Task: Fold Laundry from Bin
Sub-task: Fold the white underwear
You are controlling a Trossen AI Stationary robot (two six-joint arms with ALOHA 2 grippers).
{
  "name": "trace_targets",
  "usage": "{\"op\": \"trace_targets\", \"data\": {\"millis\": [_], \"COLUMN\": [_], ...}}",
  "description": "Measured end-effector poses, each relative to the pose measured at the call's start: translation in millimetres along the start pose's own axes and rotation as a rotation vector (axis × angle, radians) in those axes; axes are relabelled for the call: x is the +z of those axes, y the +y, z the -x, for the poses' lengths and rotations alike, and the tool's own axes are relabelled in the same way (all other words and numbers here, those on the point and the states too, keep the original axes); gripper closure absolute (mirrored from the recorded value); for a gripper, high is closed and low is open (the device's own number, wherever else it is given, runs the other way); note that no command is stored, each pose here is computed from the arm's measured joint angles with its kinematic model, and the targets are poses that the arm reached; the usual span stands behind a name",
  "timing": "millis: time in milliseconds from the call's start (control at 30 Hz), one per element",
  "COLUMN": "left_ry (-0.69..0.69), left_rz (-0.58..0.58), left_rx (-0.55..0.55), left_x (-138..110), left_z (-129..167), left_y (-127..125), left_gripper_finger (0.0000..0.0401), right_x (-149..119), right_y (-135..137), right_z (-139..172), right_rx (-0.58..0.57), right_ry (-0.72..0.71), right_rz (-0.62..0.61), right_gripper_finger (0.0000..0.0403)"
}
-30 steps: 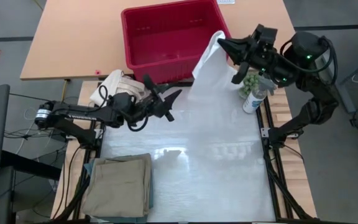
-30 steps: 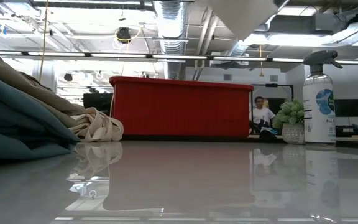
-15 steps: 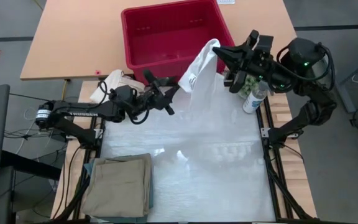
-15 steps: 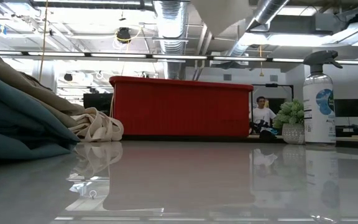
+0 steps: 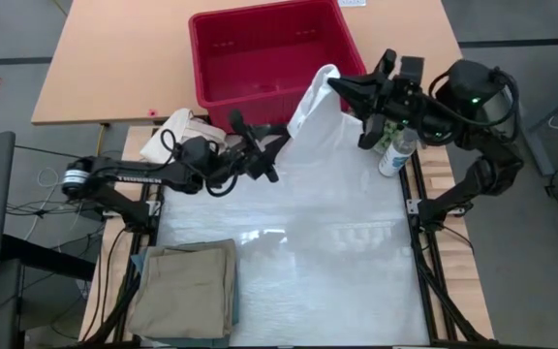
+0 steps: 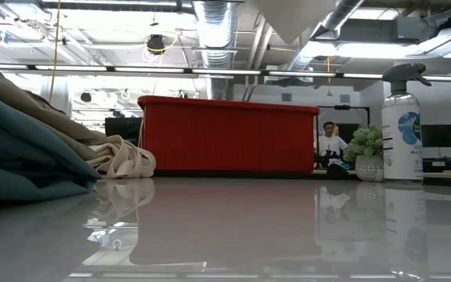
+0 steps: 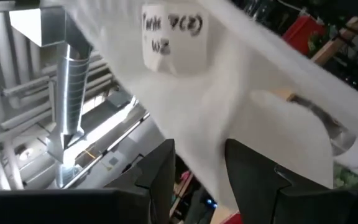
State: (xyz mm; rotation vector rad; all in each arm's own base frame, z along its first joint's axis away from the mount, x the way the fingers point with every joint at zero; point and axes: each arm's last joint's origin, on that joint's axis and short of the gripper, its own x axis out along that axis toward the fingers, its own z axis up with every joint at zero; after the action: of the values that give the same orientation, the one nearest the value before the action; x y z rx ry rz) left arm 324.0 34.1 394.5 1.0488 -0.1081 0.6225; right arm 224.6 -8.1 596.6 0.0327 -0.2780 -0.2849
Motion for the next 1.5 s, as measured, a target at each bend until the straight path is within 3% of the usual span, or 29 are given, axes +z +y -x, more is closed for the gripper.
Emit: {"op": "trace_targets", "data": {"millis": [267, 700, 1033, 1167, 1333, 1500], "left_ry": [0.012, 0.023, 0.0, 0.071, 0.205, 0.257], "left_rz": [-0.03, -0.072, -0.04, -0.006, -0.027, -0.047], "left_rx": [-0.025, -0.024, 0.061, 0.098, 0.147, 0.184], "left_x": [-3, 10, 11, 9, 9, 20], "left_z": [-2, 4, 3, 3, 6, 17], "left_y": [-7, -12, -3, -1, 1, 14], "left_gripper_finger": [0.0268, 0.0268, 0.0272, 0.0302, 0.0386, 0.0399], "right_x": [-10, 0, -14, -19, -20, -27], "right_y": [5, 6, 18, 23, 22, 19], "right_z": [-13, -14, -28, -33, -32, -26], "right_rx": [0.023, 0.057, 0.151, 0.162, 0.16, 0.102], "right_ry": [0.018, -0.09, -0.044, -0.038, -0.022, 0.098], "right_rz": [0.004, -0.033, -0.105, -0.107, -0.102, -0.038], "right_gripper_finger": [0.0381, 0.0381, 0.0381, 0.0381, 0.0381, 0.0381]}}
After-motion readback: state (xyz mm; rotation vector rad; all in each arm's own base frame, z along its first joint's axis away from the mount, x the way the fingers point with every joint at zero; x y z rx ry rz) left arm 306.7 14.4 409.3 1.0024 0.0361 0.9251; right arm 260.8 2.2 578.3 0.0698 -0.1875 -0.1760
